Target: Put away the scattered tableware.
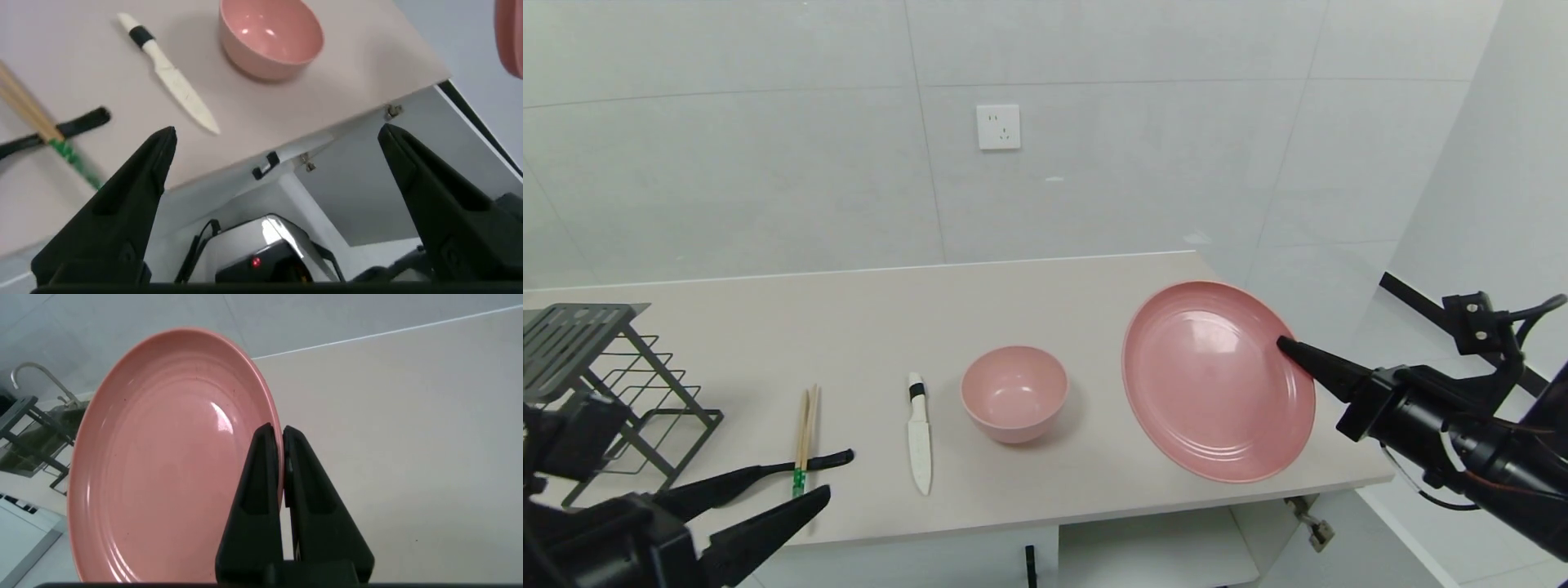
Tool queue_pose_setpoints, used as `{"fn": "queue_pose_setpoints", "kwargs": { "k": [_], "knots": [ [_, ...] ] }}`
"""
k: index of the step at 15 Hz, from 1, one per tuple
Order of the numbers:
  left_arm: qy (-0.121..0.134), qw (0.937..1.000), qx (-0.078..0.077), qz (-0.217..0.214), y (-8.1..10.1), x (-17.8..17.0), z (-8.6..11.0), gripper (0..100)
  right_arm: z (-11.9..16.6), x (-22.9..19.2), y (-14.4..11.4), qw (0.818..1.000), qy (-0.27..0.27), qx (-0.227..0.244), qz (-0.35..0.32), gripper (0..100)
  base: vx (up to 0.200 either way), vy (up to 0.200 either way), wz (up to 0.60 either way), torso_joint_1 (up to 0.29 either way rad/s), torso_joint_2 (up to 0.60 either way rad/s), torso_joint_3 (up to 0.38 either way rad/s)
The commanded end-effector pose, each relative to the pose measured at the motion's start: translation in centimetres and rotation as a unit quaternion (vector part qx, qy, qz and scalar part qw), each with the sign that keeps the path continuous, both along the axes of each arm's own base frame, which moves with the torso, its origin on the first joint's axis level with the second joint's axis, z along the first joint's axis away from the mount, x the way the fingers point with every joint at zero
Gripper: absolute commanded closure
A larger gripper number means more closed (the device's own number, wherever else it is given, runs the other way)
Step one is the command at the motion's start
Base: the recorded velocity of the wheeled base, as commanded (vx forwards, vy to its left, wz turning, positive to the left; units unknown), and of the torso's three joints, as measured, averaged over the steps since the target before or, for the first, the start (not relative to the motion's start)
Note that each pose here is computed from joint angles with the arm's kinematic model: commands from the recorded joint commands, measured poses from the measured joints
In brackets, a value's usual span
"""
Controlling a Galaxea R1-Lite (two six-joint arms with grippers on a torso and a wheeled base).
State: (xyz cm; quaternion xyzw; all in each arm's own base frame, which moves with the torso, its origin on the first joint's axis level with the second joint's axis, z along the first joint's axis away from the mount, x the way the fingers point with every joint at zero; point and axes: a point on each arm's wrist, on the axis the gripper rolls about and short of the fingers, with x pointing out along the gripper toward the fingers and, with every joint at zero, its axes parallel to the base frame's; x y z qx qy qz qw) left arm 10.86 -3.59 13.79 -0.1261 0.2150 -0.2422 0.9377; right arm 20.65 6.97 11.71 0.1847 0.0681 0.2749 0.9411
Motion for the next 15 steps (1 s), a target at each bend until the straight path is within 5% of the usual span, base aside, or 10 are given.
{"fn": "queue_pose_setpoints", "kwargs": {
  "k": [1, 4, 6, 9, 15],
  "knots": [
    [0.043, 0.9989, 0.011, -0.017, -2.5, 5.8, -2.1, 0, -0.1, -0.1, 0.0, 1.0, 0.004, -0.001, 0.0, 100, 0.0, 0.0, 0.0, 0.0, 0.0, 0.0],
    [0.033, 0.9994, 0.015, -0.003, -4.1, 9.3, -3.0, 0, 0.1, -0.4, -0.1, 1.0, -0.001, 0.0, 0.0, 100, 0.0, 0.0, 0.0, 0.0, 0.0, 0.0],
    [0.016, 0.9996, -0.017, 0.016, -4.3, 11.1, -3.4, 0, 0.6, -1.1, -0.6, 1.0, -0.009, 0.006, -0.005, 100, 0.0, 0.0, 0.0, 0.0, 0.0, 0.0],
    [0.004, 0.9996, -0.021, -0.016, -6.0, 11.2, -3.4, 0, 1.6, -1.8, -0.4, 0.999, -0.032, 0.013, 0.005, 100, 0.0, 0.0, 0.0, 0.0, 0.0, 0.0],
    [0.063, 0.9979, 0.004, -0.013, -7.1, 14.2, -7.6, 0, 1.1, -1.2, -0.1, 1.0, -0.023, 0.01, 0.006, 100, 0.0, 0.0, 0.0, 0.0, 0.0, 0.0]
  ]
}}
